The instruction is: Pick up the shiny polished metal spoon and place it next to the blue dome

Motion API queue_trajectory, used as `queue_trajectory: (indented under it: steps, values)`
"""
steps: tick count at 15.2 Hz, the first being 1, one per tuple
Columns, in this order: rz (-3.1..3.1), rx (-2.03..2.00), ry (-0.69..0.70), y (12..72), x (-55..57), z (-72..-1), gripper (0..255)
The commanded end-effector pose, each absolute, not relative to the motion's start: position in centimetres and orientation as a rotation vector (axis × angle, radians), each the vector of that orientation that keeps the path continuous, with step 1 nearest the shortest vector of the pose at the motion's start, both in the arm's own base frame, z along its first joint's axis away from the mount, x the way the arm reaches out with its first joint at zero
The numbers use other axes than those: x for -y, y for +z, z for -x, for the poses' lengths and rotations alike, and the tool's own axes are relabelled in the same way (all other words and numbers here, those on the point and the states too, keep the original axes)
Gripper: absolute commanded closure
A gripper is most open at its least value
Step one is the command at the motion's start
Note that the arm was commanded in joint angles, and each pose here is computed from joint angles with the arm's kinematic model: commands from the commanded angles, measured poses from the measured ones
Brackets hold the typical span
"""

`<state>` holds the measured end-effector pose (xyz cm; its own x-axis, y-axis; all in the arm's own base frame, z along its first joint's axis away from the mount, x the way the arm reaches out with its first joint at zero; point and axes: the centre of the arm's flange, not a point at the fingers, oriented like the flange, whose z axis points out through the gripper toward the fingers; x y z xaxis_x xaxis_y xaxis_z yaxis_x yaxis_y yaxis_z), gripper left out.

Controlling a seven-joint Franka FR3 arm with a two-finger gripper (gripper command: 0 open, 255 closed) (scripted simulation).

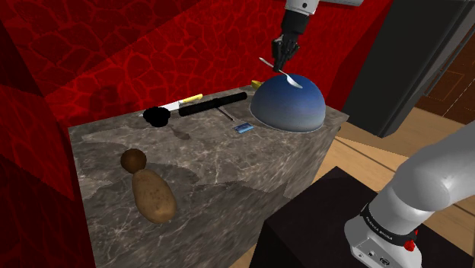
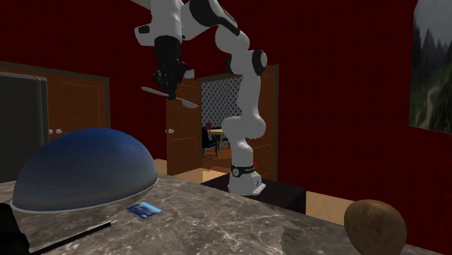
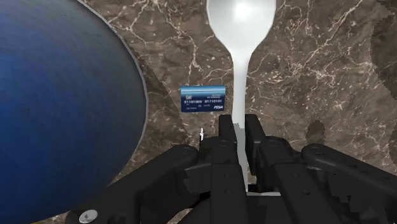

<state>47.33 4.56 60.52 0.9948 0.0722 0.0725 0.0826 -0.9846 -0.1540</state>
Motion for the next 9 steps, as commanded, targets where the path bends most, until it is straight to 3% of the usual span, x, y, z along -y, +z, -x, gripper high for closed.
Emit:
queue_trajectory:
  steps: [1, 9]
  values:
    - [2.98, 0.118, -0.1, 60.6, -1.8, -47.0, 255]
    - [2.98, 0.118, -0.1, 60.7, 8.7, -45.9, 255]
